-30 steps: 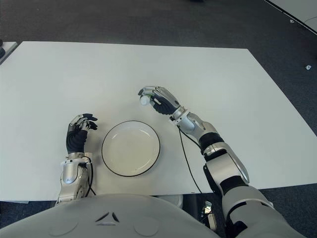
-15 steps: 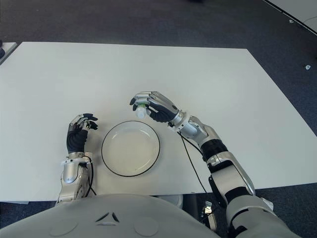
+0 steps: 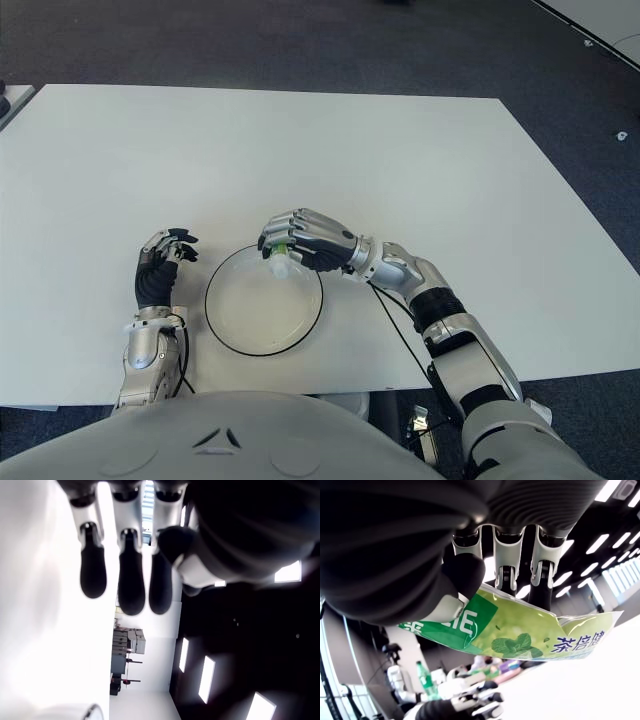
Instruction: Put the toothpaste on the table into the plate.
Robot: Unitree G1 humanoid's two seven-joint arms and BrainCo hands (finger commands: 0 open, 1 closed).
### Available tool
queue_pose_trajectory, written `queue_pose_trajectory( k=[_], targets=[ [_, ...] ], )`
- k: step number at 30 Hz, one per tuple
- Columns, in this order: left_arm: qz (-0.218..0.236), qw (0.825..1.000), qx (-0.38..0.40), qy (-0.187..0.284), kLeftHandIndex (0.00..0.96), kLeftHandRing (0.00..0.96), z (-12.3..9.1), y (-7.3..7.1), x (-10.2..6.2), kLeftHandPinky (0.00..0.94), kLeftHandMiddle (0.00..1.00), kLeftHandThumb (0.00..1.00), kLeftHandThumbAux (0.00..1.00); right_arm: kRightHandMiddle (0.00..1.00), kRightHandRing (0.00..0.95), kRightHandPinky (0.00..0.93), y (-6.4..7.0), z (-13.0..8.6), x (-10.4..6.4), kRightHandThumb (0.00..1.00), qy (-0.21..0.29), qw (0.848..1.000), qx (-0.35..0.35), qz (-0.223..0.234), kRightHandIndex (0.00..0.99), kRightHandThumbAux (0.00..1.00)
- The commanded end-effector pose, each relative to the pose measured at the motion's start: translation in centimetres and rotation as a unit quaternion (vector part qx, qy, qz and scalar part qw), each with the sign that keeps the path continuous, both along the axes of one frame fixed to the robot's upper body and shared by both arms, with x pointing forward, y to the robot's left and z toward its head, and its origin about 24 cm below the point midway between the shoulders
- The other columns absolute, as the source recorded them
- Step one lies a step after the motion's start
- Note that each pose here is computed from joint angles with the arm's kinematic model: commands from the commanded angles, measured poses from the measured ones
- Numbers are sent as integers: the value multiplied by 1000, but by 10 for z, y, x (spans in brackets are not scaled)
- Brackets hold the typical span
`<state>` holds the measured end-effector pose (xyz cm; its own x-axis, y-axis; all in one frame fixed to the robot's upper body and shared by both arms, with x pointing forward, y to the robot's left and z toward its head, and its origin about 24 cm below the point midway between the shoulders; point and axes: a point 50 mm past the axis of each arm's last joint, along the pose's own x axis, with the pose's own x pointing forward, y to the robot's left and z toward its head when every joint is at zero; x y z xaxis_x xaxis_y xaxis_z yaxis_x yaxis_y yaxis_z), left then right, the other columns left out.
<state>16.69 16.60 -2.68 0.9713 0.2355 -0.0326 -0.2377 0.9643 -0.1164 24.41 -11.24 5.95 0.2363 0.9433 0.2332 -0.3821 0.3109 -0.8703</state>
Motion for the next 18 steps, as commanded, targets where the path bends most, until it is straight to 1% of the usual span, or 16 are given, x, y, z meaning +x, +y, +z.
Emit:
queue_pose_trajectory(
  k=[1,6,11,13,15,16,17,18],
  targets=[
    [2,999,-16,41,410,582,-14,-5,-7,558,491,832,677,420,479,531,-1,-6,-6,1000,10,999,-40,26,419,666],
    [3,999,-16,42,409,580,-14,-4,-7,556,492,832,678,431,469,501,0,-12,-11,1000,20,997,-65,40,432,666],
    [5,999,-18,39,410,578,-14,-4,-7,552,491,832,678,431,464,488,2,-19,-13,1000,29,994,-92,42,438,666],
    [6,999,-18,37,410,574,-14,-4,-7,550,490,832,678,427,480,512,2,-23,-13,967,30,993,-106,43,449,664],
    [8,999,-17,38,410,573,-14,-4,-7,549,490,832,678,419,487,497,3,-26,-13,954,30,992,-116,42,450,665],
    [9,999,-17,39,410,572,-14,-4,-7,549,489,832,678,368,425,447,3,-27,-13,864,28,991,-120,42,435,685],
    [11,999,-17,40,411,572,-14,-4,-6,549,489,832,678,349,402,429,3,-27,-13,832,27,991,-123,42,430,692],
    [11,999,-17,40,411,572,-14,-4,-6,548,488,832,678,308,348,377,3,-28,-13,785,26,991,-125,42,421,704]
  ],
)
